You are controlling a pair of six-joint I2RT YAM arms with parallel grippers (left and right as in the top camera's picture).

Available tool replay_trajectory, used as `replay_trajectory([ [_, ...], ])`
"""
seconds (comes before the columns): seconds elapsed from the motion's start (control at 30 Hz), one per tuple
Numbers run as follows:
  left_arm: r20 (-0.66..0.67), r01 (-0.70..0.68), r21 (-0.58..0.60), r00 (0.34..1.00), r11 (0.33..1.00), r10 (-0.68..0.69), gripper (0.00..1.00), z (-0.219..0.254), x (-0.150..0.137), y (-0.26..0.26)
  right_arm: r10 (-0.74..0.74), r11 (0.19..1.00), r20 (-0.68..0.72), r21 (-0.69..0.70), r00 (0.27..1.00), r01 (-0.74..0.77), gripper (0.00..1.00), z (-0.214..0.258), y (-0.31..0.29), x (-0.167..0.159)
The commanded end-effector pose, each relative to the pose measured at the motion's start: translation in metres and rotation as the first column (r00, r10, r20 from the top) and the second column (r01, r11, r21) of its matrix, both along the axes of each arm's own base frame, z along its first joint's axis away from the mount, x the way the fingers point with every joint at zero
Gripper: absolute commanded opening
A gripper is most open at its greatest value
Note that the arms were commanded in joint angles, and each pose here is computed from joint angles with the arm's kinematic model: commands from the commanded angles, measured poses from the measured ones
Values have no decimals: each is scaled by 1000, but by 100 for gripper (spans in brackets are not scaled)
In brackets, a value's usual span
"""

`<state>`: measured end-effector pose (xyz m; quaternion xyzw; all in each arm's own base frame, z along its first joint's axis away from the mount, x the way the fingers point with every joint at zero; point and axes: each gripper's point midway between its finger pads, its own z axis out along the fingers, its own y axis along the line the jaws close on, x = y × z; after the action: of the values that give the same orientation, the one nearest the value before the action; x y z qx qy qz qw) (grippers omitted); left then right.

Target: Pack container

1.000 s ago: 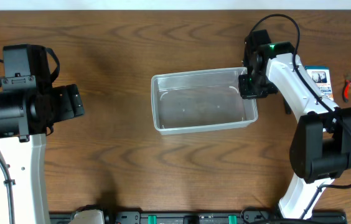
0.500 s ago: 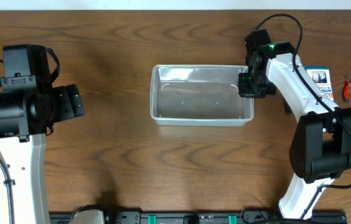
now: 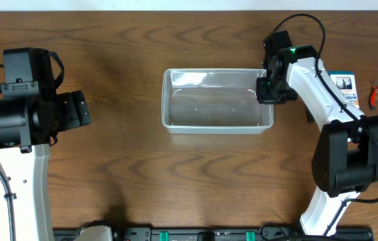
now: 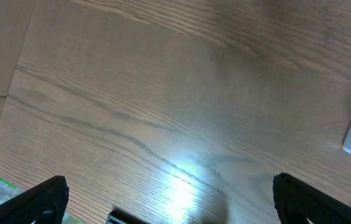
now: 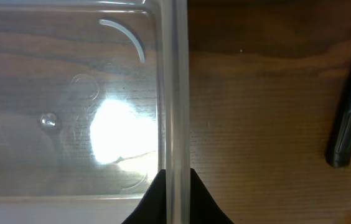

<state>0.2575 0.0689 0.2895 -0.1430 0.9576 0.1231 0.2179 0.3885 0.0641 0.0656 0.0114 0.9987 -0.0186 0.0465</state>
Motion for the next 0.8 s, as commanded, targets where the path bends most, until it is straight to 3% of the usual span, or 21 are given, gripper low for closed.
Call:
replay_trajectory([
  [0.0,0,-17,3,1000,1000,17,98,1,-1,3,45,996,-28,-78,999,-47,8,-12,-12,-4],
  [0.37,0,-17,3,1000,1000,17,98,1,-1,3,88,991,-31,-94,996,-90,9,-11,-15,-3],
  [0.77,0,-17,3,1000,1000,17,98,1,-1,2,36,995,-25,-96,999,-38,9,-11,-16,-3],
])
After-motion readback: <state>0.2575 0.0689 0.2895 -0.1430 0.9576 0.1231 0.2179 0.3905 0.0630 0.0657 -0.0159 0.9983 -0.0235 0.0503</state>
